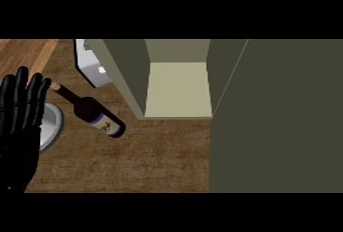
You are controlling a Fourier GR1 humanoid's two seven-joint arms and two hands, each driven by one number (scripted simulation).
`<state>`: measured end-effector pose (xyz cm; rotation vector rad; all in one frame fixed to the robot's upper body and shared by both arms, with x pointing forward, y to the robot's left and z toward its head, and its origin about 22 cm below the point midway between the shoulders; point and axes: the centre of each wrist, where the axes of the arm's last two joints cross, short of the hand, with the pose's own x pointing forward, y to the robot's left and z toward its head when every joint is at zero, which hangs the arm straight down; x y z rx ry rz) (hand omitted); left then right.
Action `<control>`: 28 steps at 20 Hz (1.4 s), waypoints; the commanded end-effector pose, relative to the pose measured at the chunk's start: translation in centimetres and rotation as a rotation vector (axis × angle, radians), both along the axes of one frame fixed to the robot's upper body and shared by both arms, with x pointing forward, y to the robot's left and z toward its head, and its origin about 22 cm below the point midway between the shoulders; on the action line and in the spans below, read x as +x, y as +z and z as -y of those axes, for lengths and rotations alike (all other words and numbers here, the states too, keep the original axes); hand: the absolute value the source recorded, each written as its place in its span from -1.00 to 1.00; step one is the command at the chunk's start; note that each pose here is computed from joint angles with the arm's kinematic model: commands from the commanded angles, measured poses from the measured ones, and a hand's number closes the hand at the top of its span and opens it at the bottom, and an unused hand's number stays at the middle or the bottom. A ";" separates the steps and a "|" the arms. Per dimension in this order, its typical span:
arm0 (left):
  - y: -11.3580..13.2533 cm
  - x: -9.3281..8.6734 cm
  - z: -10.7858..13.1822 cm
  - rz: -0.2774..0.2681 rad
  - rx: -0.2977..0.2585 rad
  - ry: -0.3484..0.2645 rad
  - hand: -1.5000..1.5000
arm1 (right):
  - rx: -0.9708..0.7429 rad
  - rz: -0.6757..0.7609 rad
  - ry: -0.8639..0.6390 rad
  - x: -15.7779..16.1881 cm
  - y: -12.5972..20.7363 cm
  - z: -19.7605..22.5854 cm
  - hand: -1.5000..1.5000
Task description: Pick up the wine, place it into the cabinet and close the cabinet
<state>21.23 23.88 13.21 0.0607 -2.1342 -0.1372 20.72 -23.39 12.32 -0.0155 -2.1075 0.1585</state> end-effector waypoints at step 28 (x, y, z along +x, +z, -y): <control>12.5 2.2 -2.7 -0.407 -0.271 -0.782 -1.00 | 0.038 -0.155 0.314 -11.6 6.5 -1.0 -1.00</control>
